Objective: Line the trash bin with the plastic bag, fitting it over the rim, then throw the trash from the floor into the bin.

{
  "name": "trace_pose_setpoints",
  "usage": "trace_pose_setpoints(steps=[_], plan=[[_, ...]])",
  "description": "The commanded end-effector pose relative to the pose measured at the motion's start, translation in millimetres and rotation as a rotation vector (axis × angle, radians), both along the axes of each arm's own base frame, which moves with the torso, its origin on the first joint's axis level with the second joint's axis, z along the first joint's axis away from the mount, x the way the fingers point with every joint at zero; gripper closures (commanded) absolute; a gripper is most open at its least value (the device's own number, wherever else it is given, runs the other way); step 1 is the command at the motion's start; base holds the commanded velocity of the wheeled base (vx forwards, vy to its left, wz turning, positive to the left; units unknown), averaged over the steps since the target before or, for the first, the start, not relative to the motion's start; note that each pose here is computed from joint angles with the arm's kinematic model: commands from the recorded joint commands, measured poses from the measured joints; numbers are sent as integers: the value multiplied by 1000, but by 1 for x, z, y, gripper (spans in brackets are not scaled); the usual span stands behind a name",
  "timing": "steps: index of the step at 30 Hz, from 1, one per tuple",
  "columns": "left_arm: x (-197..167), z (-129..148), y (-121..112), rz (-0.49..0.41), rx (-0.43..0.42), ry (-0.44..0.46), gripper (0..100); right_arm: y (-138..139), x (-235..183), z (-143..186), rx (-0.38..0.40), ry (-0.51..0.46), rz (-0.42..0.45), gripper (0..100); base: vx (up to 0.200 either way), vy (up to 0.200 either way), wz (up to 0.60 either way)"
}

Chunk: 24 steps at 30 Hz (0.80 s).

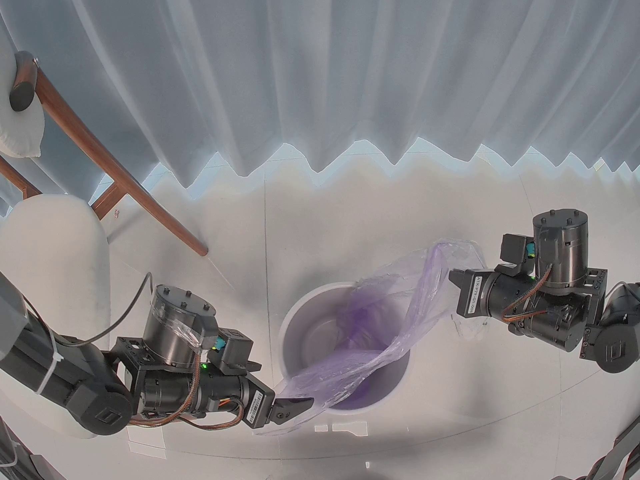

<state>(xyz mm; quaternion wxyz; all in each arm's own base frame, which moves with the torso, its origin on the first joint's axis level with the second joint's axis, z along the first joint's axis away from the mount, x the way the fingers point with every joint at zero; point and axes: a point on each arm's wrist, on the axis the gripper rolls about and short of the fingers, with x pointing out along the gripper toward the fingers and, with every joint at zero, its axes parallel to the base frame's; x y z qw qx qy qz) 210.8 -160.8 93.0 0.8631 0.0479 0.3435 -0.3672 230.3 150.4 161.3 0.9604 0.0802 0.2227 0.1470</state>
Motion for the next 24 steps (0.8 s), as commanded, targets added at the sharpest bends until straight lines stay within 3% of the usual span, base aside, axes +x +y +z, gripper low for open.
trace_pose_setpoints(steps=[1,7,15,16,21,24], plan=[[6,-18,-3,5,40,51,0,-1,2,0,3,-1,-4,100,0,0,0],[16,-31,-3,50,83,75,0,-2,1,2,6,-4,-6,100,0,0,0],[23,-34,-8,54,79,74,0,-5,1,1,6,-3,-15,100,0,0,0],[23,-35,-8,55,80,77,100,-5,1,1,4,-4,-15,100,0,0,0],[26,-31,-7,66,60,72,100,-5,1,0,2,0,-15,100,0,0,0],[44,-11,-14,107,-22,14,100,-5,-1,-3,-11,12,-6,100,0,0,0]])
